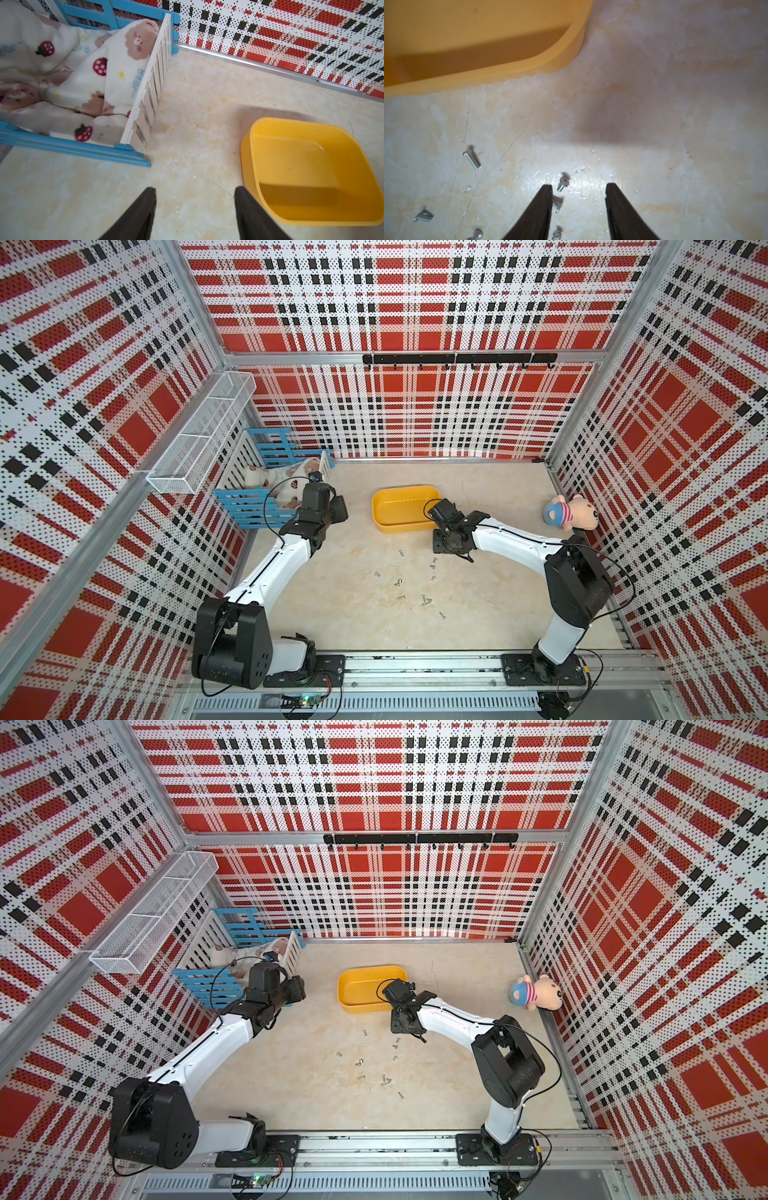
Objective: Put the screws on the desktop into the storage box
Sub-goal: Pick up the screw from the center of the board.
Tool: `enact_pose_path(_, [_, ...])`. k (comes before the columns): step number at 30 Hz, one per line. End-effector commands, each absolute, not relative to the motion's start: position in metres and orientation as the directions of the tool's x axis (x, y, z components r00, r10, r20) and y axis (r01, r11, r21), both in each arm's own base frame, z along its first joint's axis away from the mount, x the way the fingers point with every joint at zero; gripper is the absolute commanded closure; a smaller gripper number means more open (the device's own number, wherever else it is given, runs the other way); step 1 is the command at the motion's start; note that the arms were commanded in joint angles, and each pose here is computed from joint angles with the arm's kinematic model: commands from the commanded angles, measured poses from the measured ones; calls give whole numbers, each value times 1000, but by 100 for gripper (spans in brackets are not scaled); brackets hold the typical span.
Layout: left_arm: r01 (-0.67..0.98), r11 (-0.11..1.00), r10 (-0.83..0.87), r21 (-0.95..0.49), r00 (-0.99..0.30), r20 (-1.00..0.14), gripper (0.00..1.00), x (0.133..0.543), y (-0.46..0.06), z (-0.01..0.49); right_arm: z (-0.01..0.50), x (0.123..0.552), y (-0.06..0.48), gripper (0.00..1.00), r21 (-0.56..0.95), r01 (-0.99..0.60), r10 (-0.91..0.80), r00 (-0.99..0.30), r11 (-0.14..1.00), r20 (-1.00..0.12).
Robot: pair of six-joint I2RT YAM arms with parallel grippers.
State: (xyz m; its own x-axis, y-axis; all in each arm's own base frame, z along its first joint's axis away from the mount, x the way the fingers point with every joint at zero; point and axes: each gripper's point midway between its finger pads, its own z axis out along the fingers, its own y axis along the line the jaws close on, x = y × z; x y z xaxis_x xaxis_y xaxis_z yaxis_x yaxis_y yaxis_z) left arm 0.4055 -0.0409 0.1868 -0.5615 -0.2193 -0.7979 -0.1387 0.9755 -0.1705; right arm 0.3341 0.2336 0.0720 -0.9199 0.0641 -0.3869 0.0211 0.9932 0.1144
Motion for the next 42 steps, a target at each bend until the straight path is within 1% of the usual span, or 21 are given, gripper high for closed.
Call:
enact_pose_path(1, [-160,975,-217,-152,-583,-783,35,403,-36,178,64,330,234,57,103,57,90,-931,993,-354])
enact_pose_path(3, [-164,975,-217,-149,-582,-783,35,403,-35,179,58,329,235,61,102,71,102,-934,992,-343])
enact_pose_path(6, [-167,975,-216,-145,-587,-780,35,403,-35,176,52,326,236,59,101,98,127,-934,990,-335])
enact_pose_path(13, [-168,976,-211,-137,-593,-777,35,402,-36,175,42,323,246,57,113,128,158,-936,985,-315])
enact_pose_path(21, [-166,977,-207,-133,-597,-775,35,402,-37,175,33,319,246,59,102,151,175,-937,983,-302])
enact_pose_path(24, [-163,978,-203,-130,-599,-774,35,401,-38,174,29,317,248,61,97,147,170,-940,984,-296])
enact_pose_path(31, [-162,979,-196,-122,-602,-774,35,401,-39,174,19,314,255,63,92,139,160,-947,986,-280])
enact_pose_path(37, [-163,979,-196,-121,-603,-774,35,401,-39,173,15,312,257,69,86,134,153,-949,987,-275])
enact_pose_path(42, [-162,980,-194,-119,-604,-773,35,400,-40,173,15,311,255,76,81,133,151,-950,988,-274])
